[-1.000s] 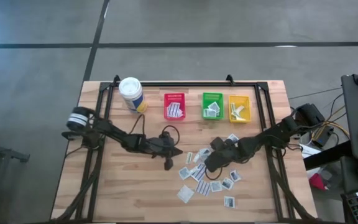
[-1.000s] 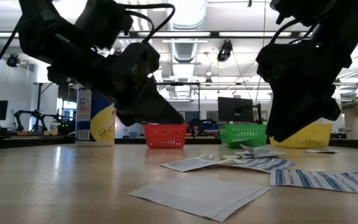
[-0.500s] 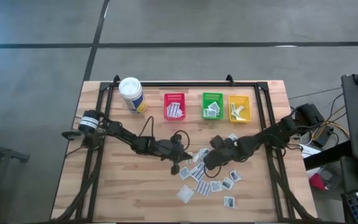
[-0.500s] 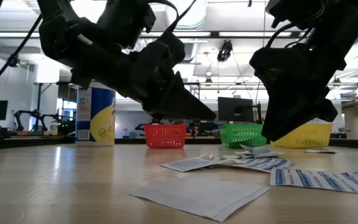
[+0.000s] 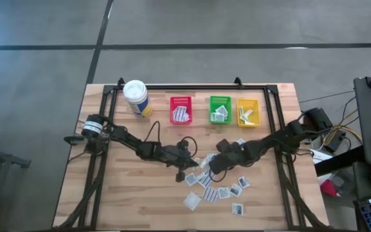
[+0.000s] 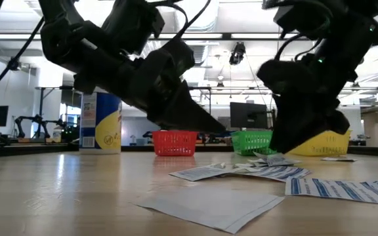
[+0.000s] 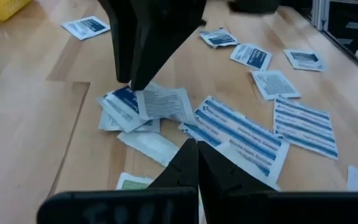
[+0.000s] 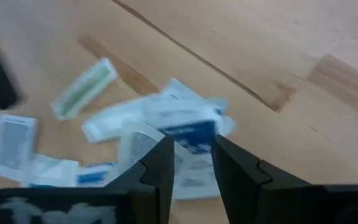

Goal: Pick & Place First Aid Supplies
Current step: Put the alcohol pad in the green bin

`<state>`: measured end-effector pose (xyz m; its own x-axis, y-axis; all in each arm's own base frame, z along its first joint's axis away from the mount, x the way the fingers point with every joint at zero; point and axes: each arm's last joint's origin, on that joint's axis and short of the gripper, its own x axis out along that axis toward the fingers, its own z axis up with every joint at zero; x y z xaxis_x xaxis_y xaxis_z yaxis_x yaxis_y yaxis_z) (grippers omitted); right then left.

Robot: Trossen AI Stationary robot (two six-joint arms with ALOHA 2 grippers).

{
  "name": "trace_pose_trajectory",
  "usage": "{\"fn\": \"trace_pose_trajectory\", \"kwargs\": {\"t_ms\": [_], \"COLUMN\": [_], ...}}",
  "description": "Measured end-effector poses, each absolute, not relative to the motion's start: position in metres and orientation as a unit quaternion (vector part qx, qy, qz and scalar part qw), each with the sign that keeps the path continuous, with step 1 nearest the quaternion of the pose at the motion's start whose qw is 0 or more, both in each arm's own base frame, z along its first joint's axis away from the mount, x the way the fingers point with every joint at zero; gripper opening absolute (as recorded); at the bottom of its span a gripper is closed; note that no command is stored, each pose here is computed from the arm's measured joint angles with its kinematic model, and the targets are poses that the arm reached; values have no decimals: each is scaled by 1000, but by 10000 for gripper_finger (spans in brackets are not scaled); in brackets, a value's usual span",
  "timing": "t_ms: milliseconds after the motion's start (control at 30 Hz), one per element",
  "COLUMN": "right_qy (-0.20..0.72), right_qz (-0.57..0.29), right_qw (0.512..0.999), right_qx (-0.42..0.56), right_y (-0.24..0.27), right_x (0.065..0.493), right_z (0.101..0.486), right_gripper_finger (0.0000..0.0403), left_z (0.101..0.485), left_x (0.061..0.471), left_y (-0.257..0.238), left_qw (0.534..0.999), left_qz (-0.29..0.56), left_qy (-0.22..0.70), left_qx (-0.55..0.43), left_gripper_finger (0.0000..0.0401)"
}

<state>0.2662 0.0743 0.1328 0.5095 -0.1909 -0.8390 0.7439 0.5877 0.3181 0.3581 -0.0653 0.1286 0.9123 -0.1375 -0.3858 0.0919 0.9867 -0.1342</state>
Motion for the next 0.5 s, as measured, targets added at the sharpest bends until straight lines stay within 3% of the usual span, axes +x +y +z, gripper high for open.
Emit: {"fn": "trace_pose_trajectory", "kwargs": {"t_ms": [500], "right_qy": [425], "right_qz": [-264], "right_qw": [789], "right_qx": [356], "right_y": [76], "right_x": [272], "right_z": [123], "right_gripper_finger": [90], "left_z": [122], "left_x": [353], "left_y": [-64], "left_qw": [973], "left_qz": [-57], "left_qy": [215], "left_qx": [-57], "left_gripper_finger": [0]}}
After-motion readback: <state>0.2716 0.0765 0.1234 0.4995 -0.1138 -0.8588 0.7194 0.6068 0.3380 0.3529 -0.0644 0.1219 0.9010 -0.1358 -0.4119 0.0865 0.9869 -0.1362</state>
